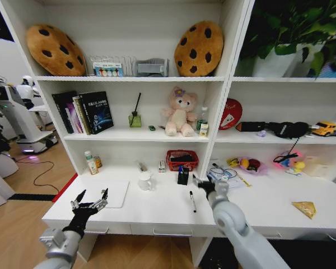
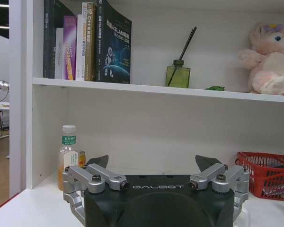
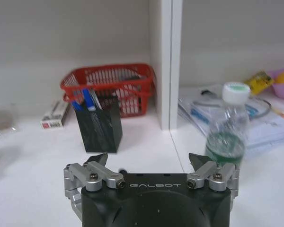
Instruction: Organize the objects on the table.
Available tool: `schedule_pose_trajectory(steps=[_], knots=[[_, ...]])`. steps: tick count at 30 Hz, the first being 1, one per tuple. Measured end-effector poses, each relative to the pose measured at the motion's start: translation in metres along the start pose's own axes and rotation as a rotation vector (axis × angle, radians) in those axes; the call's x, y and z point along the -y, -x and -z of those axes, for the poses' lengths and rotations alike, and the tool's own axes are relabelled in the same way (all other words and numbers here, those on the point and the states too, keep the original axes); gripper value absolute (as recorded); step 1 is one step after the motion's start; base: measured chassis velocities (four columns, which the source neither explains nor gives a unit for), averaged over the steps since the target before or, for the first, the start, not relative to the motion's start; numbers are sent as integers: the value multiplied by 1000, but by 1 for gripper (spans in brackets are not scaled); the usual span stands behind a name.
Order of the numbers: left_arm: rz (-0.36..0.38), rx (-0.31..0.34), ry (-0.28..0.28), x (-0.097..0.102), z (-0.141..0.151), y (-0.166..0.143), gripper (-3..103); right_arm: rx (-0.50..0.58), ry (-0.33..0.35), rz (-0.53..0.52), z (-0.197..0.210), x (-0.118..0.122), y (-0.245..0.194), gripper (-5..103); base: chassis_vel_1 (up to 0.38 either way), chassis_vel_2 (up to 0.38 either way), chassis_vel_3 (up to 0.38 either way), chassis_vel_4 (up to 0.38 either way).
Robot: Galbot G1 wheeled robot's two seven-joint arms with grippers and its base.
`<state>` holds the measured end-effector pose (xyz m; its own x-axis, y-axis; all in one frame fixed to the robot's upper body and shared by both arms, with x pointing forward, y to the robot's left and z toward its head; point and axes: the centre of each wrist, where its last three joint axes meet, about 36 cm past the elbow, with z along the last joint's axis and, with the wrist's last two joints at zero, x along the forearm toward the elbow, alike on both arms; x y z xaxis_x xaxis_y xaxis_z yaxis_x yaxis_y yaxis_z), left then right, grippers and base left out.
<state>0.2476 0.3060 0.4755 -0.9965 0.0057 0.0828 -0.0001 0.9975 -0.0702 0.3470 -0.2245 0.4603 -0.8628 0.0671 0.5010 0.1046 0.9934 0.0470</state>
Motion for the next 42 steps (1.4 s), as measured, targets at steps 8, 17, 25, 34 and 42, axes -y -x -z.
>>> schedule_pose_trajectory(steps=[8, 17, 25, 34, 42], knots=[[0, 0, 0, 0, 0, 0, 100, -125, 59, -17, -10, -11, 27, 86, 0, 0, 0, 0], [0, 0, 0, 0, 0, 0, 100, -154, 35, 33, -8, -16, 79, 56, 0, 0, 0, 0], [0, 0, 0, 0, 0, 0, 100, -162, 31, 49, -9, -26, 107, 61, 0, 0, 0, 0], [0, 0, 0, 0, 0, 0, 100, -190, 29, 53, -15, -27, 119, 53, 0, 0, 0, 0], [0, 0, 0, 0, 0, 0, 100, -200, 16, 59, -18, -34, 121, 25, 0, 0, 0, 0]])
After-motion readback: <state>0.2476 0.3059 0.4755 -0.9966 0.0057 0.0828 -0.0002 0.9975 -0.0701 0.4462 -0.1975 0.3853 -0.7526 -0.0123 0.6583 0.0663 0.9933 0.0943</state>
